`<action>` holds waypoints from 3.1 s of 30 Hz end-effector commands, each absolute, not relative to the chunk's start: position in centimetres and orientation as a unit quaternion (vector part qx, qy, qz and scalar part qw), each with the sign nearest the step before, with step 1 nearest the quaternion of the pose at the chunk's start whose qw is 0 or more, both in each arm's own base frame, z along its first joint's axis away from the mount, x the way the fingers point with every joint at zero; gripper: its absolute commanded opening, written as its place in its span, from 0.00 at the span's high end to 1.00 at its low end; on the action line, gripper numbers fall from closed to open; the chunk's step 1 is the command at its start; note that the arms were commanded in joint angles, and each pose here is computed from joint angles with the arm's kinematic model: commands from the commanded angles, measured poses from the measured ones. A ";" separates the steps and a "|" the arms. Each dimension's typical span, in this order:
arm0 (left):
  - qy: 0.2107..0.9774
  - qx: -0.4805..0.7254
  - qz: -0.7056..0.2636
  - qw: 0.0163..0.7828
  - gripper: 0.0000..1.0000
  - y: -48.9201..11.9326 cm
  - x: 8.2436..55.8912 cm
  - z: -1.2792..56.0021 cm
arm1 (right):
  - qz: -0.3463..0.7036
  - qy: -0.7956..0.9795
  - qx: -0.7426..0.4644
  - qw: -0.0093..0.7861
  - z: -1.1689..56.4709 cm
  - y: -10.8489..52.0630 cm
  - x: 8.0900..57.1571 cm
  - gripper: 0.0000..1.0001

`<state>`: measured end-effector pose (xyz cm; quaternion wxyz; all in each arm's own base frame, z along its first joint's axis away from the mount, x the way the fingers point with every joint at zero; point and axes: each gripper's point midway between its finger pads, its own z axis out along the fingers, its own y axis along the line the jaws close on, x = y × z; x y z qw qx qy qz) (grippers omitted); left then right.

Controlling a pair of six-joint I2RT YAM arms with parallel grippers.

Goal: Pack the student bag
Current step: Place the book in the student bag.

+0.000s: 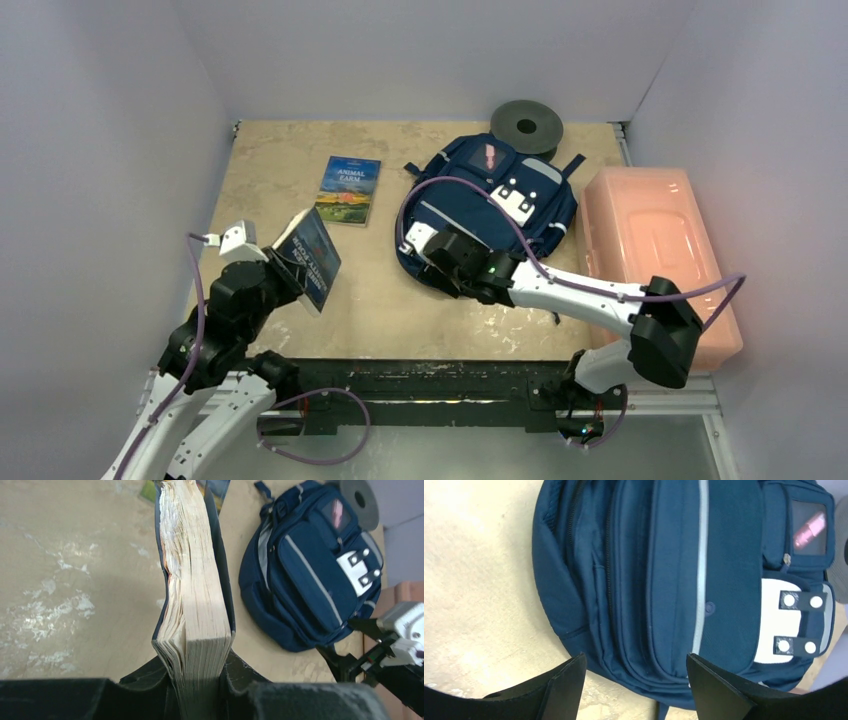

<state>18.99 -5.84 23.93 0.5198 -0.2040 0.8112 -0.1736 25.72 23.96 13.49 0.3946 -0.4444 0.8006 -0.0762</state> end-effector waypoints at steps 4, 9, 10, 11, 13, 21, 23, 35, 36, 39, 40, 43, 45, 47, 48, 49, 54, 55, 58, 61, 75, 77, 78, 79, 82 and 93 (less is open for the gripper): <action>0.808 -0.165 -0.263 0.501 1.00 -9.4 18.8 25.9 | -0.129 0.764 -0.512 0.372 9.4 24.9 26.9 0.26; 0.814 -0.149 -0.278 0.488 1.00 -10.3 18.5 25.8 | -0.188 0.758 -0.498 0.377 8.2 24.4 28.4 0.30; 0.814 -0.148 -0.283 0.485 1.00 -10.5 18.4 25.7 | -0.196 0.756 -0.495 0.381 8.0 24.5 28.7 0.30; 0.815 -0.146 -0.288 0.481 1.00 -10.7 18.3 25.6 | -0.221 0.753 -0.485 0.386 8.1 23.9 29.1 0.33; 0.815 -0.147 -0.291 0.479 1.00 -10.8 18.2 25.6 | -0.263 0.749 -0.467 0.389 8.4 23.1 29.8 0.57; 0.800 -0.130 -0.356 0.465 1.00 -13.1 17.9 27.2 | -0.180 0.799 -0.401 0.412 13.5 24.4 28.8 1.00; 0.784 -0.128 -0.418 0.441 1.00 -15.4 18.0 28.6 | -0.091 0.814 -0.357 0.449 17.1 25.1 28.1 1.00; 0.686 -0.226 -0.618 0.311 1.00 -22.4 22.6 27.3 | 0.229 0.837 -0.146 0.476 25.2 23.9 30.2 1.00; 0.673 -0.235 -0.631 0.305 1.00 -22.9 23.4 27.2 | 0.235 0.835 -0.137 0.478 25.5 23.5 30.6 1.00; 0.652 -0.245 -0.648 0.309 1.00 -23.5 25.3 26.0 | 0.268 0.829 -0.114 0.478 26.5 23.5 31.0 1.00; 0.646 -0.245 -0.653 0.310 1.00 -23.8 25.7 26.1 | 0.272 0.828 -0.110 0.479 26.7 23.3 31.3 1.00; 0.639 -0.260 -0.660 0.298 1.00 -24.4 27.1 25.3 | 0.280 0.826 -0.104 0.477 27.1 23.1 31.7 1.00; 0.624 -0.268 -0.672 0.295 1.00 -24.7 27.8 25.4 | 0.291 0.823 -0.100 0.478 27.4 22.9 31.9 1.00; 0.605 -0.267 -0.690 0.294 1.00 -25.0 28.4 26.3 | 0.299 0.820 -0.096 0.478 27.5 22.9 32.1 1.00; 0.600 -0.267 -0.694 0.295 1.00 -25.2 28.6 26.6 | 0.302 0.820 -0.097 0.477 27.6 22.9 32.2 1.00; 0.600 -0.266 -0.694 0.295 1.00 -25.4 28.9 26.7 | 0.306 0.819 -0.096 0.477 27.7 22.9 32.2 1.00; 0.600 -0.264 -0.695 0.294 1.00 -27.1 30.4 27.3 | 0.331 0.808 -0.097 0.477 28.9 23.6 32.3 1.00; 0.597 -0.265 -0.699 0.291 1.00 -27.7 30.7 27.5 | 0.337 0.806 -0.096 0.477 29.3 23.7 32.2 1.00; 0.592 -0.266 -0.711 0.271 1.00 -29.6 31.8 26.7 | 0.347 0.799 -0.094 0.483 30.3 23.9 32.2 1.00; 0.593 -0.264 -0.718 0.250 1.00 -32.1 33.1 25.6 | 0.351 0.794 -0.093 0.488 31.2 23.8 32.2 1.00; 0.678 -0.290 -0.611 0.289 0.88 -40.2 40.4 18.3 | 0.335 0.796 -0.102 0.493 30.5 23.1 32.2 1.00; 0.715 -0.318 -0.570 0.251 0.76 -40.3 40.2 15.8 | 0.326 0.799 -0.101 0.494 30.2 22.7 32.3 1.00; 0.736 -0.330 -0.544 0.229 0.67 -40.0 39.6 14.7 | 0.321 0.800 -0.101 0.496 30.1 22.6 32.4 1.00; 0.756 -0.338 -0.516 0.217 0.60 -39.4 39.1 14.1 | 0.316 0.802 -0.100 0.497 30.0 22.4 32.6 1.00; 0.799 -0.336 -0.455 0.205 0.35 -37.2 37.2 14.3 | 0.303 0.805 -0.099 0.500 29.4 22.0 33.0 1.00; 0.900 -0.254 -0.269 0.229 0.01 -23.3 29.3 15.4 | 0.210 0.847 -0.106 0.477 24.1 19.8 34.2 1.00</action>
